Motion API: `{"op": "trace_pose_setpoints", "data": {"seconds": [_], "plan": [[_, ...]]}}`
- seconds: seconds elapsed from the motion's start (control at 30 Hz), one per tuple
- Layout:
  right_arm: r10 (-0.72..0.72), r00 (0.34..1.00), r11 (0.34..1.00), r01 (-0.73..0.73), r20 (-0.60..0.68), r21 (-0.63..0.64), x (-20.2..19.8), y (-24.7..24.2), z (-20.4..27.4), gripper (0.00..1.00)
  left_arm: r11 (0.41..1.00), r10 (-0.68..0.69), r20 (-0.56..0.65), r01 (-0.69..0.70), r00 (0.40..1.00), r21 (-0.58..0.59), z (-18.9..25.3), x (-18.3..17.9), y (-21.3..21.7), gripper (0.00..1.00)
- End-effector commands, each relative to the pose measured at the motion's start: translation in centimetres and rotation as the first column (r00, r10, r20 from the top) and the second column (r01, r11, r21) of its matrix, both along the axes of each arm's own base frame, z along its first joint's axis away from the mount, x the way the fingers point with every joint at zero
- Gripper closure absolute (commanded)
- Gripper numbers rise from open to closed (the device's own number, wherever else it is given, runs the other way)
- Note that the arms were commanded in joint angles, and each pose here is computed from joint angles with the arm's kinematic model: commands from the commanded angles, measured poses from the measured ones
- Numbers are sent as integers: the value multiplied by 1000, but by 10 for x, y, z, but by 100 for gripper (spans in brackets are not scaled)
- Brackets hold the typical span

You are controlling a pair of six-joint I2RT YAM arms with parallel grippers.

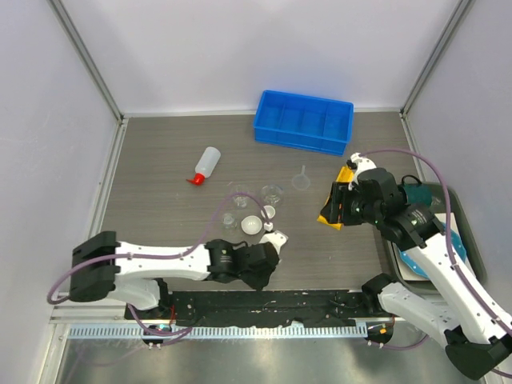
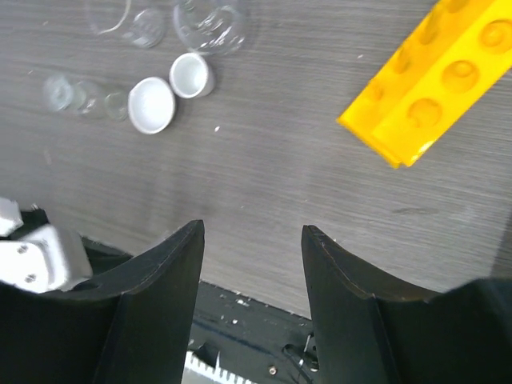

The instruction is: Organize the chemistry lab equipment

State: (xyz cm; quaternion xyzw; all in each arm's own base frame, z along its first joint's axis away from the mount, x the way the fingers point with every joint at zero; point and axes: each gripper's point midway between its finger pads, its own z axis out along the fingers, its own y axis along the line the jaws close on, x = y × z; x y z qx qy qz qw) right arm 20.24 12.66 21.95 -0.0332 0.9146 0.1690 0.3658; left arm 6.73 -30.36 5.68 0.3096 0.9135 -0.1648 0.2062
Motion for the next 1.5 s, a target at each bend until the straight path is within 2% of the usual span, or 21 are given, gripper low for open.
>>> {"op": "trace_pose_setpoints", "data": {"seconds": [0.0, 0.17, 0.33, 0.43, 0.53, 0.67, 0.8, 1.17, 1.47], "plan": [[117, 993, 986, -113, -29, 125, -26, 20, 4, 43, 952, -133, 3, 128, 991, -279, 60, -7, -27, 90], [274, 961, 926, -253, -36, 279, -56, 46, 20, 43, 870, -224, 7, 203, 975, -448, 100, -13, -29, 90], [374, 927, 864, -345, -9, 367, -77, 58, 37, 43, 755, -301, 26, 255, 953, -604, 135, -18, -31, 90], [453, 892, 803, -408, 1, 435, -90, 69, 43, 43, 701, -352, 39, 291, 935, -651, 144, -25, -33, 90], [511, 860, 744, -448, 10, 496, -101, 77, 48, 43, 671, -378, 53, 313, 924, -672, 149, -28, -35, 90], [554, 832, 698, -477, 19, 534, -111, 81, 53, 43, 596, -445, 90, 369, 891, -713, 159, -40, -34, 90], [571, 821, 686, -485, 12, 543, -116, 81, 54, 44, 525, -488, 140, 418, 862, -741, 170, -47, -32, 90], [602, 798, 669, -485, -29, 563, -121, 87, 48, 44, 442, -535, 218, 491, 816, -751, 176, -54, -22, 91], [637, 771, 634, -507, -23, 584, -132, 102, 51, 44, 429, -549, 223, 500, 805, -752, 176, -43, -25, 92]]}}
